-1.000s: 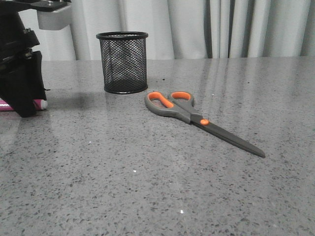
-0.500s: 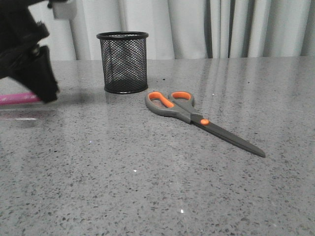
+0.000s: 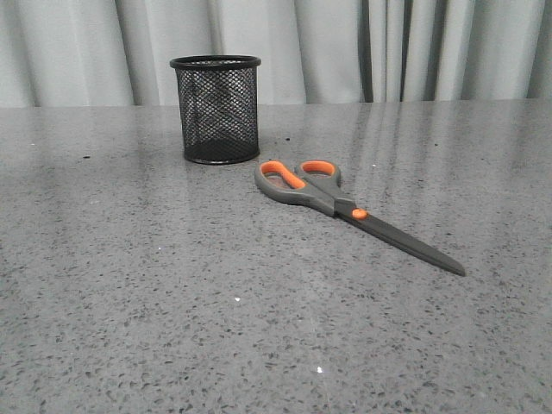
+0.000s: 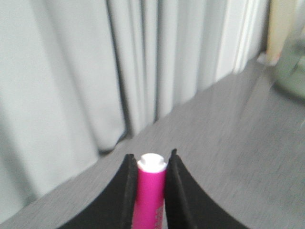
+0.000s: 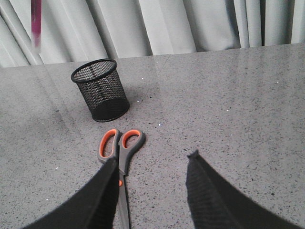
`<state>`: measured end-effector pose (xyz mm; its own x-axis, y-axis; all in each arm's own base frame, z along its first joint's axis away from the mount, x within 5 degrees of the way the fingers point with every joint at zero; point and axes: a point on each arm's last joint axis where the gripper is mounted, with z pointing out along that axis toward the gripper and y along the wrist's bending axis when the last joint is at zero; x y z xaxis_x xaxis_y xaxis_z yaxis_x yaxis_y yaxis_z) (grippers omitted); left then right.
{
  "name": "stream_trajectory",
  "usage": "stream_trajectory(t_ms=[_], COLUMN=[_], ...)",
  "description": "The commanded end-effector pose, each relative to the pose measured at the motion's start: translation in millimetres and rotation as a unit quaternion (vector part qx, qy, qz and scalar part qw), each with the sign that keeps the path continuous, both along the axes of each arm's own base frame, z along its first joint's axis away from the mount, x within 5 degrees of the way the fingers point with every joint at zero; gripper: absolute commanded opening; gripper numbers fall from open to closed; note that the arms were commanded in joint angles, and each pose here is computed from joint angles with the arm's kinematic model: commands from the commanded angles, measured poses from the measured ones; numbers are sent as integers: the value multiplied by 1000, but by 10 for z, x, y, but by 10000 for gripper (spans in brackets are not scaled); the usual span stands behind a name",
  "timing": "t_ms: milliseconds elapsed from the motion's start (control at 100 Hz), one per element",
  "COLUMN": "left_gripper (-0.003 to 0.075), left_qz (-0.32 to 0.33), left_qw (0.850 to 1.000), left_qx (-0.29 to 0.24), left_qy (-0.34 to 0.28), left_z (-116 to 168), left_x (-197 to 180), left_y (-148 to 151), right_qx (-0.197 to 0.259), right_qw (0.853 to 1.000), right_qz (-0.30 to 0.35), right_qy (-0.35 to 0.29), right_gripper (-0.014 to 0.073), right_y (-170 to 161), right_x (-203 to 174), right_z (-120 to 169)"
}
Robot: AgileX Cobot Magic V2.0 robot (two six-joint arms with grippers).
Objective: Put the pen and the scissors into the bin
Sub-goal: 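Lift the highlighter and drop it into the black mesh cup, then lower the right gripper onto the scissors handles and grasp them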
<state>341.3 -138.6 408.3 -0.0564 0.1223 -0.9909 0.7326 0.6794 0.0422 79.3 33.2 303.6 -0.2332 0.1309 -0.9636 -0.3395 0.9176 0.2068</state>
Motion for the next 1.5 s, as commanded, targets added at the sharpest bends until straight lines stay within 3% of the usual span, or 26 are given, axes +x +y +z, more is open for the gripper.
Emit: stream_trajectory(t_ms=[0, 70, 280, 440, 680, 770, 920, 990, 1100, 1220, 1340, 1490], left_gripper=[-19, -19, -19, -19, -6, 139, 595, 671, 603, 399, 236, 209], left_qz=[-20, -31, -73, -69, -63, -70, -84, -115, -140, -166, -210, -220], left_qw=[994, 988, 987, 988, 991, 991, 990, 985, 980, 969, 949, 940], left_qx=[-107, -148, -142, -135, -115, -110, -115, -125, -135, -141, -135, -77], left_qy=[-31, -29, 14, 42, 36, 26, 17, -3, -51, -119, -191, -251], left_z=[253, 196, -195, -453, -572, -563, -498, -360, 0, 499, 948, 1294], left_x=[-29, 65, 306, 461, 534, 526, 489, 403, 170, -275, -864, -1602], left_y=[-37, -73, -207, -248, -252, -258, -255, -237, -177, -92, -18, 59], right_qx=[7, 7, 5, 2, 0, 0, 7, 30, 26, -23, -56, -120], right_qw=[999, 999, 999, 1000, 1000, 1000, 1000, 999, 998, 993, 987, 974], right_qz=[-14, -14, -12, -8, -6, -6, -5, 1, 26, 72, 122, 192], right_qy=[-44, -44, -38, -27, -23, -23, -23, -22, -47, -90, -90, -26], right_gripper=[297, 297, 297, 297, 297, 298, 298, 298, 297, 297, 297, 297], right_y=[-20, -20, -16, -10, -8, -8, -5, 9, 32, 89, 221, 556], right_x=[28, 28, 26, 21, 19, 19, 17, 0, -57, -97, 11, 408], right_z=[169, 169, 158, 137, 131, 131, 139, 201, 411, 760, 1041, 1148])
